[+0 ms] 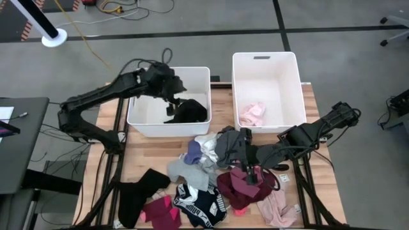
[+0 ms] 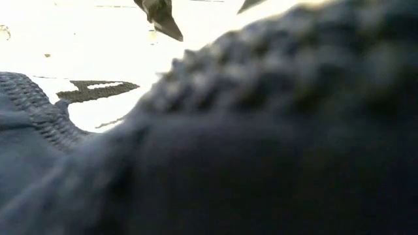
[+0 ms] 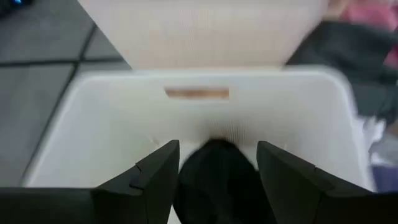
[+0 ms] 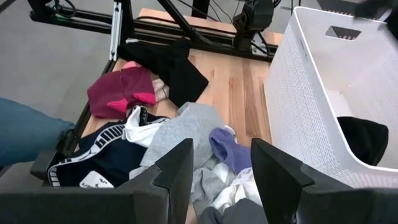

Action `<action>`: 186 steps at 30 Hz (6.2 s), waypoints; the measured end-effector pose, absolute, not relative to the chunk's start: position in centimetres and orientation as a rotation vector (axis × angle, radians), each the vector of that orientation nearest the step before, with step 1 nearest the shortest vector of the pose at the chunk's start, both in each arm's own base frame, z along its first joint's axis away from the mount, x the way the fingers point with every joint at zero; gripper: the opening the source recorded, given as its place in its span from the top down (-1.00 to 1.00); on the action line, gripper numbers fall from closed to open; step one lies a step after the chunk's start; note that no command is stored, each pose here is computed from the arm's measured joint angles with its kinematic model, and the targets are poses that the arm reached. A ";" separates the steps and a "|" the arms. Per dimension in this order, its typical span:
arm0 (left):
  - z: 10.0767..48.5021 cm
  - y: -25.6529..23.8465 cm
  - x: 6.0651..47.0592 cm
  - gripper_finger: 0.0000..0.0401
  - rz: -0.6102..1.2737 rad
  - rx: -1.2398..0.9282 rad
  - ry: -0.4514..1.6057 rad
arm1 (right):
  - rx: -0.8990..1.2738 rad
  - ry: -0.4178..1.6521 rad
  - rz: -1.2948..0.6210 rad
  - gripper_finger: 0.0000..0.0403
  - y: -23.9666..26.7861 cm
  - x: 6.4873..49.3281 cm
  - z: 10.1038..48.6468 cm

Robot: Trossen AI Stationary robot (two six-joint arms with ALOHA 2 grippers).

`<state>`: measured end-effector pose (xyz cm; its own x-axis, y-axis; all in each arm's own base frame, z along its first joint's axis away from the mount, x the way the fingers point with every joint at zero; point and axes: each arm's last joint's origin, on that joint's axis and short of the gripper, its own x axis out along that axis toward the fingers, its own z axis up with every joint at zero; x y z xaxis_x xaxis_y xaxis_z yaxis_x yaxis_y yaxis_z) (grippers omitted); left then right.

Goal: Sort clothes
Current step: Put the gray garment into the left white laundry organizer

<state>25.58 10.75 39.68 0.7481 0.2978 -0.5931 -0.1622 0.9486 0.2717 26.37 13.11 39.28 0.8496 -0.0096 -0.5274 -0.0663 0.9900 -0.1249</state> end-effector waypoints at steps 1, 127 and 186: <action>40.4 10.3 25.1 -0.05 0.251 0.214 0.661 | -0.141 0.555 0.030 0.13 13.1 26.4 39.3; 25.5 -14.8 25.6 1.00 -0.072 0.472 0.328 | -0.137 0.463 0.122 -0.30 15.6 25.0 28.3; 31.3 -11.0 29.4 0.95 -0.318 0.399 0.066 | -0.138 0.237 0.121 0.90 11.7 31.5 27.6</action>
<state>29.39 -11.02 31.31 0.9484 -0.2912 -0.1255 0.3171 0.8726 0.3716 31.48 11.66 27.59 0.9648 0.1028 -0.2421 -0.1353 0.9833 -0.1218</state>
